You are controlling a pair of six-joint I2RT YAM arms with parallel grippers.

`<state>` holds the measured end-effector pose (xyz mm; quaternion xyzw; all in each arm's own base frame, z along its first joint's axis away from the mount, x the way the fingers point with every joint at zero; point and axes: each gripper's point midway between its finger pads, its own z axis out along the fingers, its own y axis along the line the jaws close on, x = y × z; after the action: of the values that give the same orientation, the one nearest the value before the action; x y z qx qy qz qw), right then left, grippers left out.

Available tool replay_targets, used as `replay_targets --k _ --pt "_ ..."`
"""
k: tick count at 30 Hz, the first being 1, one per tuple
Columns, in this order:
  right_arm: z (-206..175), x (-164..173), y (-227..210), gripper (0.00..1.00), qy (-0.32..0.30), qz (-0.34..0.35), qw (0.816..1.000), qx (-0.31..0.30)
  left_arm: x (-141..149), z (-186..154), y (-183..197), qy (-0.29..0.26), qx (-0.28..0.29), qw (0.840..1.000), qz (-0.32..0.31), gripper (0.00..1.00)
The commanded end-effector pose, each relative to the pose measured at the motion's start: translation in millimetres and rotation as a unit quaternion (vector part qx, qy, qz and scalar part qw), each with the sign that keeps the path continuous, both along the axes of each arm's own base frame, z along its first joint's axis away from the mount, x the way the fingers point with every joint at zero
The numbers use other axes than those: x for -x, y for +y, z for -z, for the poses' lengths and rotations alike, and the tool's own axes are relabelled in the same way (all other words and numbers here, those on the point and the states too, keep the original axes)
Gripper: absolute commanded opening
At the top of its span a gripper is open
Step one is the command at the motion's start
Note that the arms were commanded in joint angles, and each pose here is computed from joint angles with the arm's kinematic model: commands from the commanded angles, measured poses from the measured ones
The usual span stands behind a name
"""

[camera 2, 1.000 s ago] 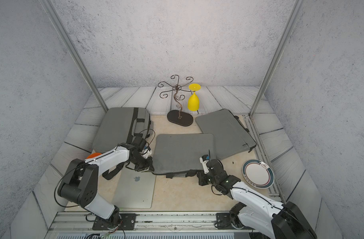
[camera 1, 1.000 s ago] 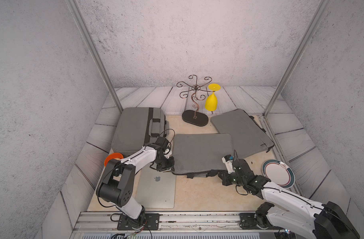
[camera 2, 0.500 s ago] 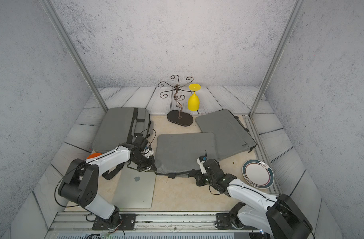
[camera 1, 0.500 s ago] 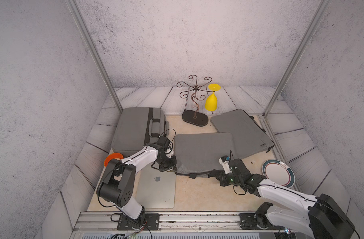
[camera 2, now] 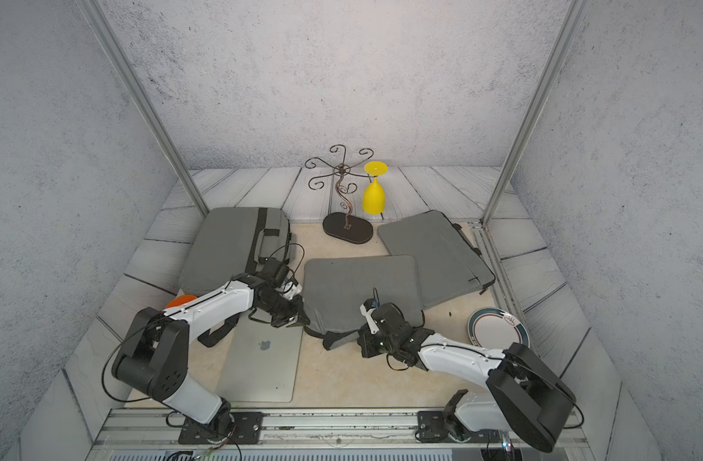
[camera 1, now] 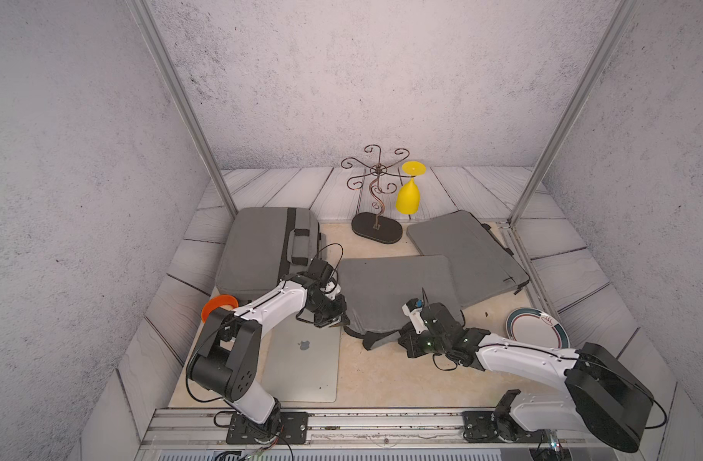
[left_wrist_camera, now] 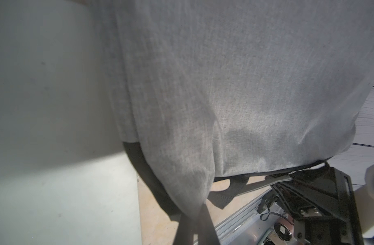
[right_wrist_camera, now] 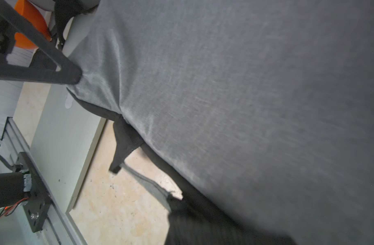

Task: Open the zippered laptop bag and take out the laptop
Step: Unzip the zipper on the zippered laptop bag.

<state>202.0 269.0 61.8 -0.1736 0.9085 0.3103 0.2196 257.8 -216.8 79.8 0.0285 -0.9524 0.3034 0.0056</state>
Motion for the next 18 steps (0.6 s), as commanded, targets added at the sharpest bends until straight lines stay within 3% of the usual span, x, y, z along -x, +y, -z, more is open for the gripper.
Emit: replay_targets --k 1,12,15,18 --pt "-37 1 44 0.01 -0.018 -0.048 0.995 -0.081 -14 -48 -36 -0.056 0.093 0.994 0.025 0.00" --pt "-51 6 102 0.01 -0.033 -0.104 0.987 -0.121 -9 -61 -37 -0.059 0.112 0.992 0.019 0.00" --pt "-65 -4 103 0.01 -0.063 -0.077 0.984 -0.148 -7 -66 -35 -0.064 0.112 0.991 0.021 0.00" --pt "-72 -7 103 0.01 -0.070 -0.079 0.985 -0.137 -5 -69 -34 -0.065 0.115 0.991 0.019 0.00"
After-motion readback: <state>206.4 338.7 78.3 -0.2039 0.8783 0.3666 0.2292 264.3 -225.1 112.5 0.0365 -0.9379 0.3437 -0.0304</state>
